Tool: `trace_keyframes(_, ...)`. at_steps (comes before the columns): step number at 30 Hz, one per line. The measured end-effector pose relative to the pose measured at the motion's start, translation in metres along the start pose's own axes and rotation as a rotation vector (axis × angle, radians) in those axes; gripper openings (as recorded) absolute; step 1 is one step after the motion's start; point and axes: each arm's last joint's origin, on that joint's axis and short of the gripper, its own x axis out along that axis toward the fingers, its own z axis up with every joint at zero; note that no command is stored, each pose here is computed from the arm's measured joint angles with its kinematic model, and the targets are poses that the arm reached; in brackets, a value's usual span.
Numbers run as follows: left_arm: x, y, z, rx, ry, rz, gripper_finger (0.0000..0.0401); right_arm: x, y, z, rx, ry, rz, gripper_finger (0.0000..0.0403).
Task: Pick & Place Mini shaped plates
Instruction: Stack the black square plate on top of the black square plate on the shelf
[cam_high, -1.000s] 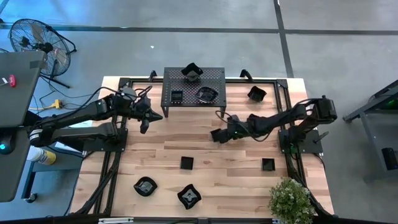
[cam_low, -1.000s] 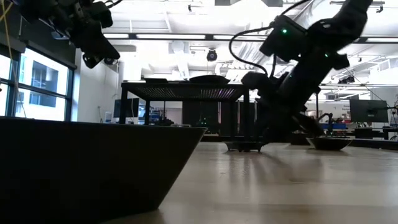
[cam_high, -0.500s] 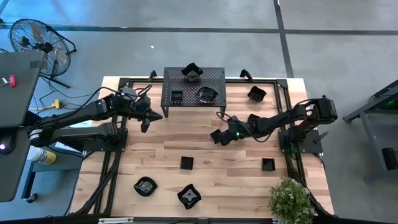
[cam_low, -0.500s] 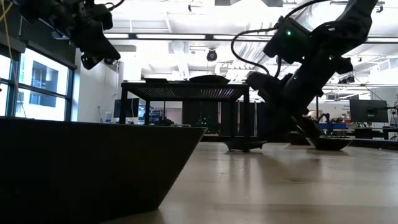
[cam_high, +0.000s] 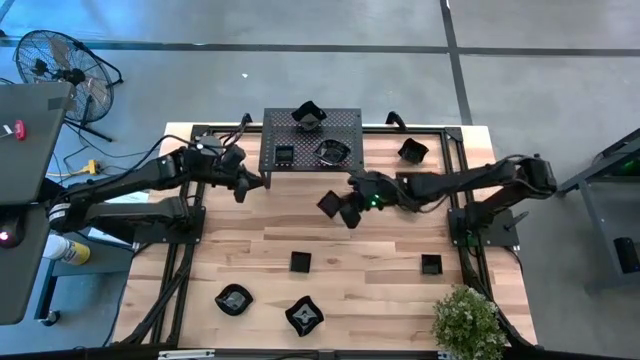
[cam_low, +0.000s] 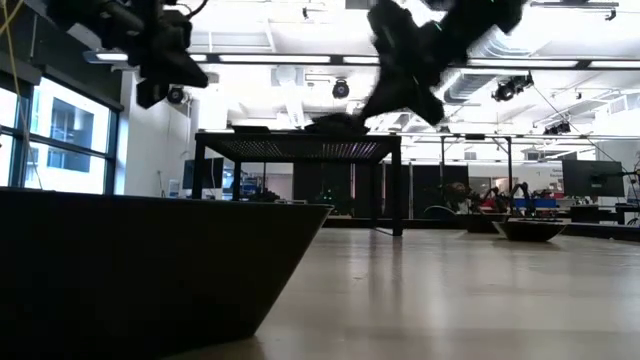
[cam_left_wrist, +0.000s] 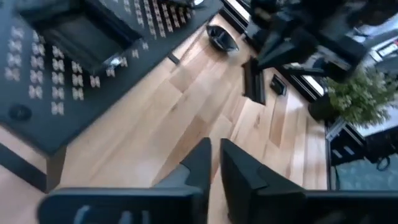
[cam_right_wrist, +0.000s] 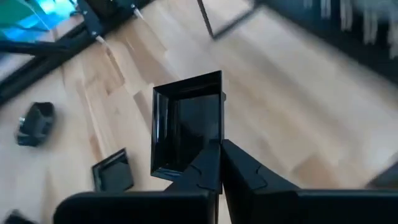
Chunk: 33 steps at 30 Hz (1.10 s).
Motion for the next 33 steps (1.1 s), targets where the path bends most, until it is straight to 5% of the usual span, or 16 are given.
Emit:
trace_keyframes(7, 0.015, -0.012, 0.032, 0.006, -0.005, 0.042, 0.0117, -0.006, 0.024, 0.066, -0.276, -0.058, -0.107, 0.0003)
trace_keyframes(14, 0.03, -0.021, 0.057, 0.034, 0.0, 0.048, 0.0125, 0.004, 0.036, 0.099, -0.514, -0.096, -0.18, 0.0002)
trace_keyframes(33, 0.048, -0.047, 0.063, 0.161, -0.061, 0.186, 0.009, 0.009, 0.037, 0.119, -0.583, -0.153, -0.148, 0.0002)
